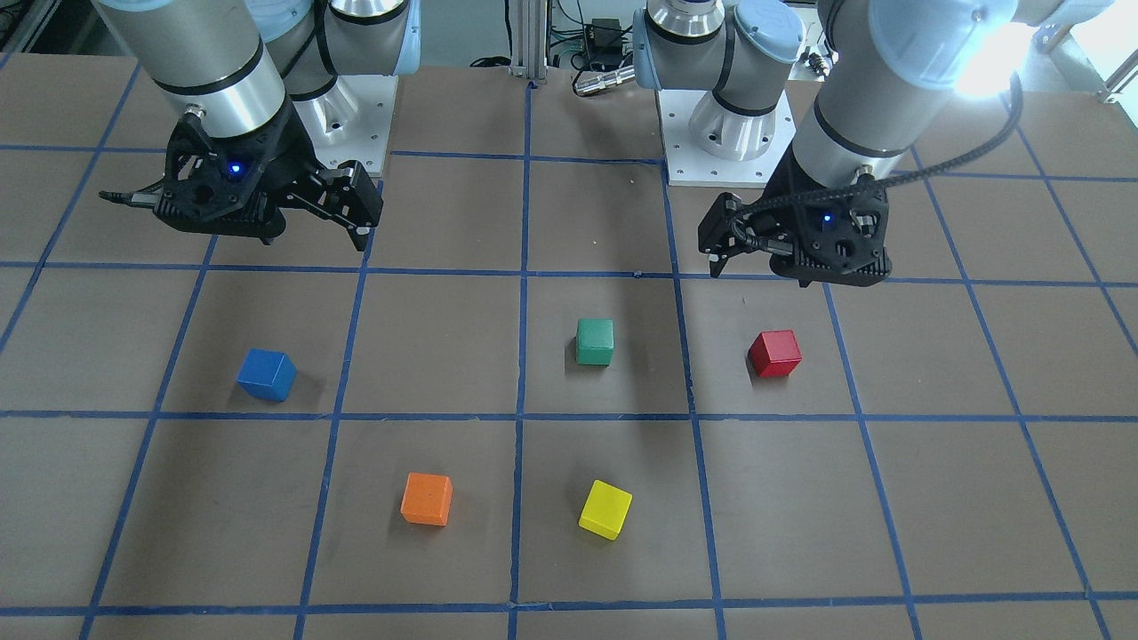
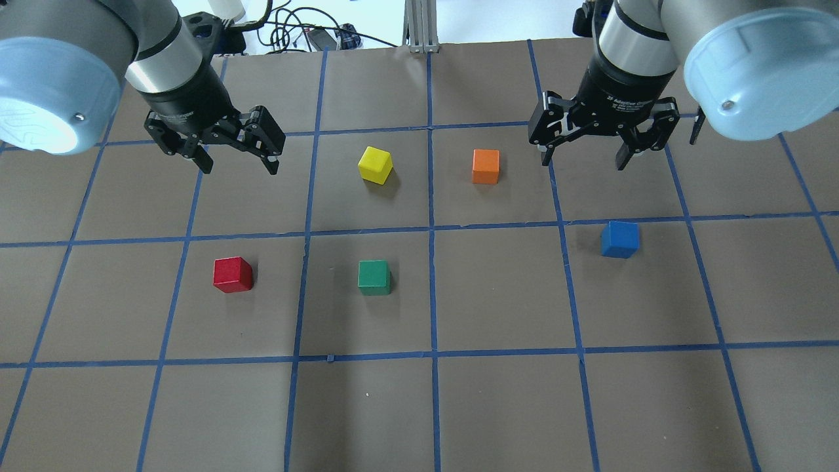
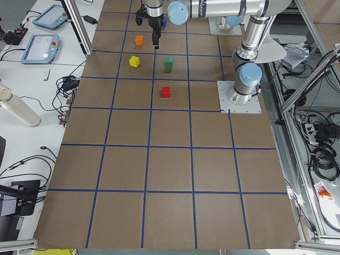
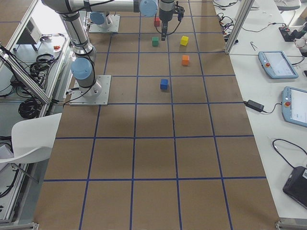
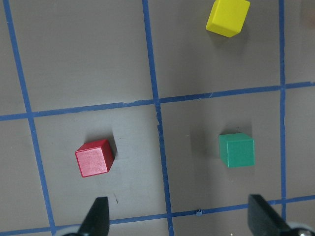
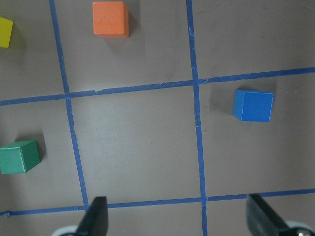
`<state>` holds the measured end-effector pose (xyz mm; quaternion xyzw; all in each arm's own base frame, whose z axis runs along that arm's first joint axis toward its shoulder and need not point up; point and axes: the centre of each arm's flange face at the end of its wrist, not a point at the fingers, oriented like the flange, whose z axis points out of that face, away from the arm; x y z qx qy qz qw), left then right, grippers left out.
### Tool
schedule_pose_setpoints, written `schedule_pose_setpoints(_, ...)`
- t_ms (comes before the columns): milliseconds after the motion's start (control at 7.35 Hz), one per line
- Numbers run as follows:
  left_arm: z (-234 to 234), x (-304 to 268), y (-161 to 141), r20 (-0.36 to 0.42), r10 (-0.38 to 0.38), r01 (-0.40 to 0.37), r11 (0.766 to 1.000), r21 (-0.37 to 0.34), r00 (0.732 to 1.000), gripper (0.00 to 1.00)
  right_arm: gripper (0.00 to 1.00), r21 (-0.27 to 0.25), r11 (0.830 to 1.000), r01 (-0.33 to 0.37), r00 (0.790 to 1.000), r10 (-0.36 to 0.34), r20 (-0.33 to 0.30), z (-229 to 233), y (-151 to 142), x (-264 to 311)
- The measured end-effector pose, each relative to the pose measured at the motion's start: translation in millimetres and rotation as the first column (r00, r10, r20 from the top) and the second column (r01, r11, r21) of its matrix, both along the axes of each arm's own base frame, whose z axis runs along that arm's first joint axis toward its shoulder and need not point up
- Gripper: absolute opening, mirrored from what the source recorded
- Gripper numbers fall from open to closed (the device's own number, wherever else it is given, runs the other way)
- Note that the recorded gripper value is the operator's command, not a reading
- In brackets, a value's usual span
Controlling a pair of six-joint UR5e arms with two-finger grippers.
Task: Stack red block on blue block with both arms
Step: 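Lower the left gripper onto the red cube and close it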
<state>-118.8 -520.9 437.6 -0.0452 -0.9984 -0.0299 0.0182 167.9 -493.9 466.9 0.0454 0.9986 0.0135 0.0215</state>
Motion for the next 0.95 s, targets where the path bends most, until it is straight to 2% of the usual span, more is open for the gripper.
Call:
schedule_pose_setpoints(408, -73, 73, 0, 0.007, 0.016, -0.016, 1.000, 0.021, 1.000, 1.00, 1.00, -0.002, 1.000, -0.003, 1.000, 0.003, -0.001, 1, 0, 0)
schedule_pose_setpoints(680, -144, 96, 20, 0.063, 0.038, -0.038, 0.999, 0.006, 0.997, 1.00, 1.00, -0.002, 1.000, -0.004, 1.000, 0.004, -0.001, 1, 0, 0)
schedule_pose_setpoints(952, -199, 110, 39, 0.072, 0.074, -0.075, 0.997, 0.009, 0.995, 1.00, 1.00, -0.002, 1.000, -0.004, 1.000, 0.004, -0.001, 2, 0, 0)
